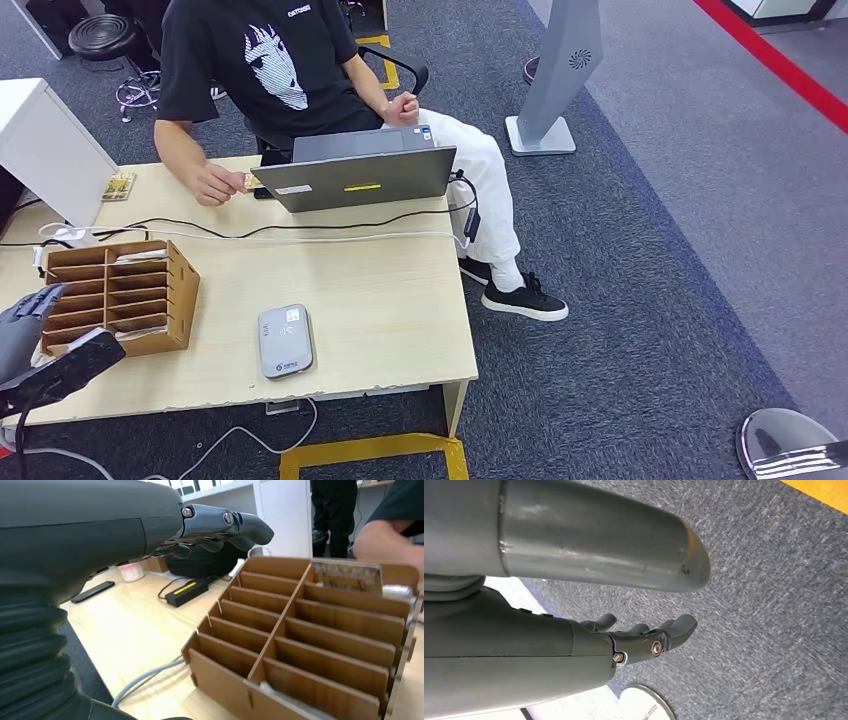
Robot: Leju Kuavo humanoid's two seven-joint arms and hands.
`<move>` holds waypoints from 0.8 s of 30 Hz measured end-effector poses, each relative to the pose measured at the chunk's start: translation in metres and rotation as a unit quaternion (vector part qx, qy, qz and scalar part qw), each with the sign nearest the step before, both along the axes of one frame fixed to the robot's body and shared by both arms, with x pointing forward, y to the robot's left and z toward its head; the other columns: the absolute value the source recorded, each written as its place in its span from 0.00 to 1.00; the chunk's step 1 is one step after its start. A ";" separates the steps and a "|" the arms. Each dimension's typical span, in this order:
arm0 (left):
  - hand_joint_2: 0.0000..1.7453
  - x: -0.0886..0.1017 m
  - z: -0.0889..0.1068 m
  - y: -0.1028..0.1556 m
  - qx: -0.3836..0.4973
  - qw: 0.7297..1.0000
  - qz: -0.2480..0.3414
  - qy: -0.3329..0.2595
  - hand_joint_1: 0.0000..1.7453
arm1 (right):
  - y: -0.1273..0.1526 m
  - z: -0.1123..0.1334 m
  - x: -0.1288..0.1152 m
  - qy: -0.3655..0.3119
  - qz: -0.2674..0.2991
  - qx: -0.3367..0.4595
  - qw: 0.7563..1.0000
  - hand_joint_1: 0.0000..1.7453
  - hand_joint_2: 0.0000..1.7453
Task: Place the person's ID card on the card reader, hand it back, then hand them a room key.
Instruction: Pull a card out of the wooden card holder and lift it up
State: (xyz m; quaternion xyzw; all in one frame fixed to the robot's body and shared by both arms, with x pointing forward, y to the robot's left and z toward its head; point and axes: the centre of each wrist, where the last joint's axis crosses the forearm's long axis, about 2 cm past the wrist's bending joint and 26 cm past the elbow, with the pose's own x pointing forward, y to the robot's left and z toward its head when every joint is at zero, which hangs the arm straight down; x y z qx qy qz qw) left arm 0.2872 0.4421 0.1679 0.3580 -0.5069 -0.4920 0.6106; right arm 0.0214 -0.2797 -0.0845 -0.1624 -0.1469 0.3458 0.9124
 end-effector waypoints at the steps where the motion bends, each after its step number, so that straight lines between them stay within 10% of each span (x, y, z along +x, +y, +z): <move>1: 1.00 -0.002 -0.003 0.000 -0.001 1.000 0.000 0.005 0.00 | 0.000 -0.001 0.001 -0.001 0.000 0.000 1.000 0.00 0.00; 24: 1.00 -0.008 -0.041 -0.003 0.048 0.998 0.027 -0.033 0.00 | -0.001 -0.007 0.005 0.000 0.012 0.009 1.000 0.00 0.00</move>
